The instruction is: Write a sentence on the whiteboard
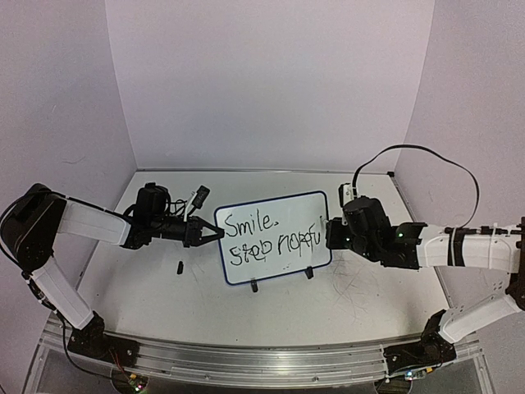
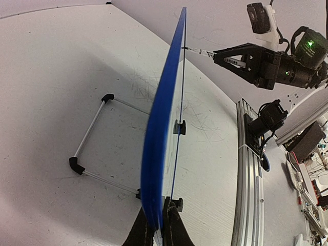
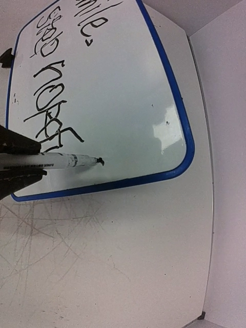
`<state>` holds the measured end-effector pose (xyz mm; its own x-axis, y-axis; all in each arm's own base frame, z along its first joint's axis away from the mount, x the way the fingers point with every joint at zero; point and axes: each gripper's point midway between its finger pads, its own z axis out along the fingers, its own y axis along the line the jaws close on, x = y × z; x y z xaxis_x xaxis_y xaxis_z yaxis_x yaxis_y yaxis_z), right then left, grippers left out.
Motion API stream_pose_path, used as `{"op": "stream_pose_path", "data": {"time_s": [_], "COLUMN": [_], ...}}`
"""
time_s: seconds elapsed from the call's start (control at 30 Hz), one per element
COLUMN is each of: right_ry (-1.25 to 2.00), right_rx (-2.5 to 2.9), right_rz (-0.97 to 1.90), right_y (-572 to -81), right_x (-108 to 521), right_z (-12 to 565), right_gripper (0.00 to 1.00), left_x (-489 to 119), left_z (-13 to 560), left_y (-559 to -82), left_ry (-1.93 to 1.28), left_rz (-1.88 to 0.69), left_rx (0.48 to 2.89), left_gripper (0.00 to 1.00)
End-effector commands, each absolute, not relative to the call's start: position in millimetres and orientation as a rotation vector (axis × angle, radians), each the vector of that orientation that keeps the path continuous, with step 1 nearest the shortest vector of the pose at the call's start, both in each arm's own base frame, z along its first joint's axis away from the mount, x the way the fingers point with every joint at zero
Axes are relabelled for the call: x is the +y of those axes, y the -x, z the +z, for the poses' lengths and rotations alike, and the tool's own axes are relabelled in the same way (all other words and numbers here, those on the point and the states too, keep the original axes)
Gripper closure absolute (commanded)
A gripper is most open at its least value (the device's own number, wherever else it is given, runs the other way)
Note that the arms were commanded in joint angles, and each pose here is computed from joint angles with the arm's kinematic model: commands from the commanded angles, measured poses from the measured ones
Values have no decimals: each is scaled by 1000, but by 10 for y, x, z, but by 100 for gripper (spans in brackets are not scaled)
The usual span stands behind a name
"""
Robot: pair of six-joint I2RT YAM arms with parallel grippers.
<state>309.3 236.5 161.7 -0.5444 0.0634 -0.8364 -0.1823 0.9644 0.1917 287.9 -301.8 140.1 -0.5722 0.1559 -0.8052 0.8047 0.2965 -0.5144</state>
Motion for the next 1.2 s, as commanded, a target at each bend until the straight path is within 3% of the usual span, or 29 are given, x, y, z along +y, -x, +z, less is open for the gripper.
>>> {"op": "stream_pose_path", "data": {"time_s": [0.0, 1.17], "right_ry": [66, 66], "right_rx": [2140, 2281], "right_rz": [320, 342], "right_y": [-3076, -2778], "right_x": [2341, 2195], "right_z": [1535, 1023], "right_gripper": [100, 100], "left_x": [-2925, -2927], "left_z": [1088, 1083], "left_y": [-3028, -3027], "left_ry": [-817, -817], "left_rz": [-1143, -1148], "left_rx": [2032, 2034], "left_gripper": [100, 100]}}
